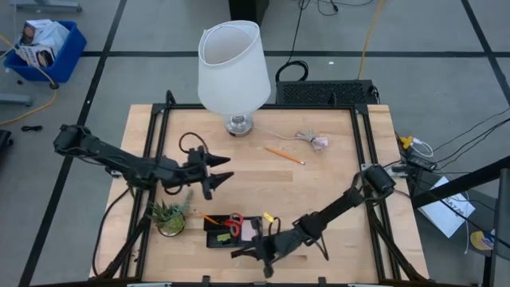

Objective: Pick and place office supplies into organizer
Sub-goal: Put the black paper clip into the black desk organizer

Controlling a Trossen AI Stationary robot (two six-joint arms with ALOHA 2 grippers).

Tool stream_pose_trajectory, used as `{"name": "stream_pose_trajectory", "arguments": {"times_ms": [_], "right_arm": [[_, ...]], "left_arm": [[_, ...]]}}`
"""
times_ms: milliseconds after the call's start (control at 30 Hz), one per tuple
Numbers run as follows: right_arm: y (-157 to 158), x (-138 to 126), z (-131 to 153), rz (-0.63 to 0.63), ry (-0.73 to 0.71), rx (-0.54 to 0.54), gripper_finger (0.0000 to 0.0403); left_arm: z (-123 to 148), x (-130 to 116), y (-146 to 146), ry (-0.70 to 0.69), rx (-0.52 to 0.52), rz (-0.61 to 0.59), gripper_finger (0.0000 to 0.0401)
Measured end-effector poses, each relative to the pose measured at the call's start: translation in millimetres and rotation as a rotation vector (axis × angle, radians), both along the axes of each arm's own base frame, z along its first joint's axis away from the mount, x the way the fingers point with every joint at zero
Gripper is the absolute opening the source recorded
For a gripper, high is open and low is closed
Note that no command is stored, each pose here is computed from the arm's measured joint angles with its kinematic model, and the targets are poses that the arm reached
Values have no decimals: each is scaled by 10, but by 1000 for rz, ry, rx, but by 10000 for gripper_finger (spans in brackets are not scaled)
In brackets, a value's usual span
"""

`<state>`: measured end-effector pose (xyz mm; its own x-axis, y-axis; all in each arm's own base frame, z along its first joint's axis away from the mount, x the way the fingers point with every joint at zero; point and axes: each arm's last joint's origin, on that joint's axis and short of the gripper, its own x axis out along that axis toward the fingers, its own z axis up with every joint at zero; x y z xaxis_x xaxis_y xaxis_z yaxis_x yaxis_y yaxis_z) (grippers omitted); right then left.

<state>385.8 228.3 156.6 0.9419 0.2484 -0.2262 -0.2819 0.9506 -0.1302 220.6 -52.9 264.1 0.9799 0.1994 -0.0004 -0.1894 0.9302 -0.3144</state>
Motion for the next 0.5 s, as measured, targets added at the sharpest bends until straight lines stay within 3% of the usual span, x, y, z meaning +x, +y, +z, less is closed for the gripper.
{"name": "stream_pose_trajectory", "arguments": {"times_ms": [267,500], "right_arm": [[-90,150,-164,-76,23,-9,0],[-116,166,-148,-104,3,-31,0]], "left_arm": [[206,-196,32,-80,9,-12,273],[197,-232,27,-52,18,-20,273]]}}
